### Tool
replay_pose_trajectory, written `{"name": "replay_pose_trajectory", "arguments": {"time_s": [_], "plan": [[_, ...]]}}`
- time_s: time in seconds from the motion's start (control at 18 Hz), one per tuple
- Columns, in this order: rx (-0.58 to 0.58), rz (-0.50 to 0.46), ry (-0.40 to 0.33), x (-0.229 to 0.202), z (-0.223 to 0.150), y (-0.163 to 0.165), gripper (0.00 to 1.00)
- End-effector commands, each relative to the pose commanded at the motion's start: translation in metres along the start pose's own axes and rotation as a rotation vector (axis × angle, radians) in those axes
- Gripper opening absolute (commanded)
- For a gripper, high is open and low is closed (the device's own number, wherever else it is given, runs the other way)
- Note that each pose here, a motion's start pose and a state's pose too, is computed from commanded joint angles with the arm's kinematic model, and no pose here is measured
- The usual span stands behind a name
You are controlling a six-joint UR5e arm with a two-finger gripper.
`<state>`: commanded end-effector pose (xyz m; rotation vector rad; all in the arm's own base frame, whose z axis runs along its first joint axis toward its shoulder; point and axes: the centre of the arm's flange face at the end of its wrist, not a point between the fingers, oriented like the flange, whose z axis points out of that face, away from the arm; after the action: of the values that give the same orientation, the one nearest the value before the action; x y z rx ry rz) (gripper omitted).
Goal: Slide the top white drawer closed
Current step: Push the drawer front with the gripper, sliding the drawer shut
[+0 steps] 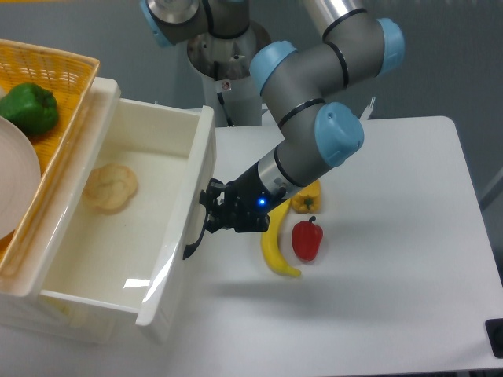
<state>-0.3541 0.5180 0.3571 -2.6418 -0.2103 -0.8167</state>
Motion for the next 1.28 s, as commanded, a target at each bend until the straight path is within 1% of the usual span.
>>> {"name": "replay_pose_trajectory", "arguments": {"time_s": [0.78,1.0,1.17,1.28], "plan": [[-0.028,0.018,0.016,0.025,0.017,-0.003,0.19],[-0.041,0.03,0.019,0.043,0.023,-0.007,0.19],[-0.052,0.018,0.022,0.051,0.03,-0.01,0.19],[-0.058,0.033,0.023,0.061,0.034,-0.012,0.19]]}}
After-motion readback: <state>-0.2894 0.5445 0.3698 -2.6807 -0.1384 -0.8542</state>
